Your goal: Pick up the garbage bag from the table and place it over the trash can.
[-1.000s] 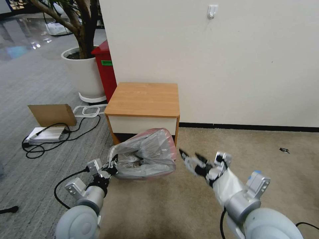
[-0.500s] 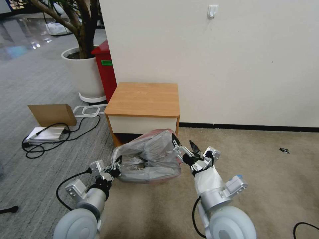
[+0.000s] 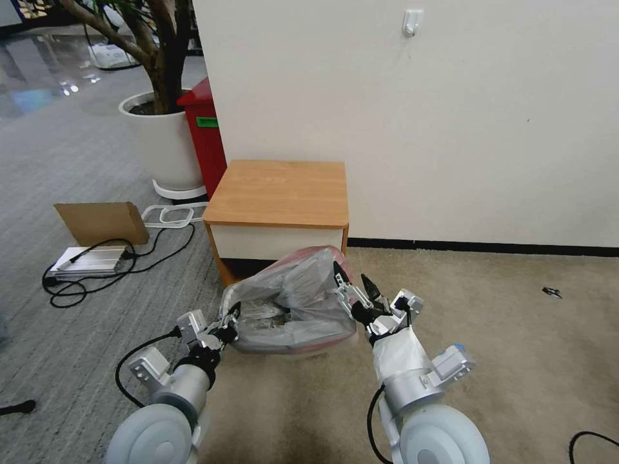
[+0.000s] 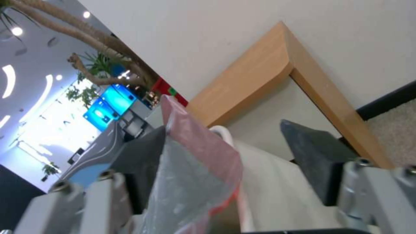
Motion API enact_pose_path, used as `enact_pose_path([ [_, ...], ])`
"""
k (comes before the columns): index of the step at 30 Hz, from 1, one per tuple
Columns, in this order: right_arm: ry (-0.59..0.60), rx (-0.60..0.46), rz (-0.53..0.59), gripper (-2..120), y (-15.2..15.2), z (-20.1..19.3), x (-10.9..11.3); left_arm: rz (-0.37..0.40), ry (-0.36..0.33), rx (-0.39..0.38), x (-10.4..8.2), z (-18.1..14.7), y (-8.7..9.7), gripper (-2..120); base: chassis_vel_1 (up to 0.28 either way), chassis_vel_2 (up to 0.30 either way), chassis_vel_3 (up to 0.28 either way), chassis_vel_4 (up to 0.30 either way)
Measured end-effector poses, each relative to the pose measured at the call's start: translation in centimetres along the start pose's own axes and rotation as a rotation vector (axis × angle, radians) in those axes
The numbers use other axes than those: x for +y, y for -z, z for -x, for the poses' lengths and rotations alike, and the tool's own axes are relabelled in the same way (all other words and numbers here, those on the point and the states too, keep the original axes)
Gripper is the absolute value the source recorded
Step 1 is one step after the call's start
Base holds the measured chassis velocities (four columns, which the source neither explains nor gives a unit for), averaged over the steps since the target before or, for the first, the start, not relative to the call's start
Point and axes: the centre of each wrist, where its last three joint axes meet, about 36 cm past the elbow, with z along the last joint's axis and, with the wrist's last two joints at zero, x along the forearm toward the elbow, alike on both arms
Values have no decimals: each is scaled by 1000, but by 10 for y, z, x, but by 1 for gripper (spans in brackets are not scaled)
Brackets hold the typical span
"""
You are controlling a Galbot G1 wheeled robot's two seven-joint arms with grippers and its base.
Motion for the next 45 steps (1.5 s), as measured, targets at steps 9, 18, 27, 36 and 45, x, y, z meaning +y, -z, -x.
enact_pose_path([
  [9,24,-8,24,43,-3,1,5,-32,13,5,-4,-1,0,7,0,0,0,0],
  [18,48,-12,24,10,-5,-1,9,-50,13,11,-6,-4,0,7,0,0,0,0],
  [27,64,-20,21,0,-3,-1,9,-58,13,15,-7,-6,-2,7,0,0,0,0],
  [36,73,-44,11,0,5,1,8,-60,16,25,-7,-8,-4,7,0,0,0,0],
  [45,19,-48,-41,0,23,9,-9,-58,-10,40,-6,-13,-6,7,0,0,0,0],
])
